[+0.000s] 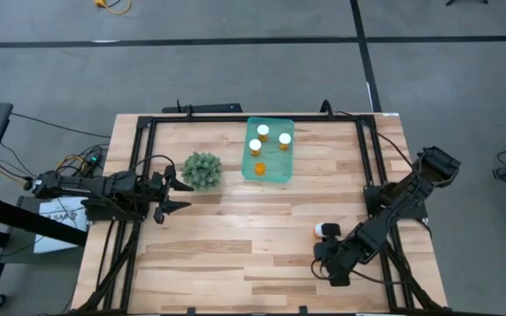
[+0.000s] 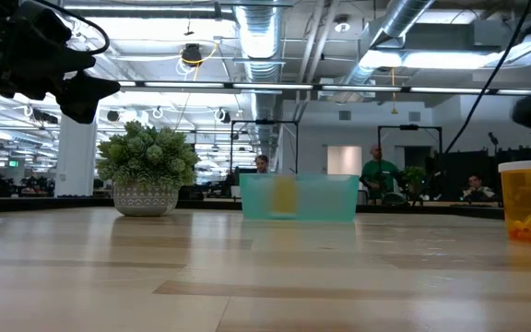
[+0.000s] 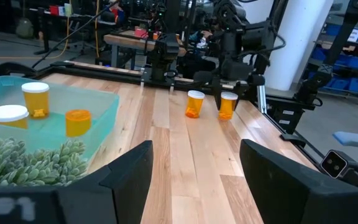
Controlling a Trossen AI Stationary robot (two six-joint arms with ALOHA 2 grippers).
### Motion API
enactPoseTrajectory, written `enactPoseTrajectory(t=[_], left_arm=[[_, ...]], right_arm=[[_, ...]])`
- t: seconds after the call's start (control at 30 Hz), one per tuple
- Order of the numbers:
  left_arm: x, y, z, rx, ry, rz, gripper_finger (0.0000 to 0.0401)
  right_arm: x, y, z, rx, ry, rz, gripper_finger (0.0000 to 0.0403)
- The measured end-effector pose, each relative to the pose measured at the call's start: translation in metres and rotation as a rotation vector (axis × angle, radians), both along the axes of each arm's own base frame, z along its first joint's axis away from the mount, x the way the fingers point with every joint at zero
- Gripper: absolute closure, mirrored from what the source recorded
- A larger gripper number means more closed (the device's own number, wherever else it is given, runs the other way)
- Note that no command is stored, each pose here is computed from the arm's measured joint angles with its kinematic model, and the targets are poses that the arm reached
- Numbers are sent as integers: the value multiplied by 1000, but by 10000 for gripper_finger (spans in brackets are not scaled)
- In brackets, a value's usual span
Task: Pick and place pill bottles into a basket
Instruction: Put the orange pill bottle into the green bin
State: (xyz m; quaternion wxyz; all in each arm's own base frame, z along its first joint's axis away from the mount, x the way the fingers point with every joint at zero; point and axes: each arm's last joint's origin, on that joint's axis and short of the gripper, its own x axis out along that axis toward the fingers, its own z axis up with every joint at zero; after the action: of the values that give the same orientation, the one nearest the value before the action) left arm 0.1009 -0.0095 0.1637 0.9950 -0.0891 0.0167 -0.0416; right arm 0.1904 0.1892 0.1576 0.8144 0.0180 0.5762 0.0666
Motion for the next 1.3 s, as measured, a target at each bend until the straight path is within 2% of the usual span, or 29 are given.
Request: enactPoseTrajectory(t=[0.13, 0.27, 0.4, 0.47, 0.63, 0.73, 0.83, 1.0, 1.07, 1.17, 1.3], left_arm=[[0, 0, 0, 1, 0, 0, 170], [0, 0, 0, 0, 0, 0, 170], [0, 0, 0, 0, 0, 0, 170], [0, 0, 0, 0, 0, 0, 170], [0, 0, 0, 0, 0, 0, 170], [0, 0, 0, 1, 0, 0, 170], [0, 0, 0, 0, 0, 0, 170], [0, 0, 0, 0, 0, 0, 170], [0, 0, 0, 0, 0, 0, 170], [0, 0, 0, 1, 0, 0, 170], [0, 0, 0, 0, 0, 0, 170]], right_arm=[[21, -4, 19, -46, -93, 43, 202], [48, -18, 39, -114, -183, 97, 230], [74, -41, 54, -193, -240, 153, 234], [86, -59, 60, -246, -258, 151, 232], [113, -114, 73, -317, -285, 85, 200], [122, -152, 77, -339, -277, 40, 210], [126, -191, 81, -312, -270, -15, 234], [121, -250, 81, -267, -255, -132, 233], [117, -271, 81, -258, -256, -185, 220], [110, -294, 82, -228, -261, -245, 204], [103, -315, 80, -187, -264, -292, 220]])
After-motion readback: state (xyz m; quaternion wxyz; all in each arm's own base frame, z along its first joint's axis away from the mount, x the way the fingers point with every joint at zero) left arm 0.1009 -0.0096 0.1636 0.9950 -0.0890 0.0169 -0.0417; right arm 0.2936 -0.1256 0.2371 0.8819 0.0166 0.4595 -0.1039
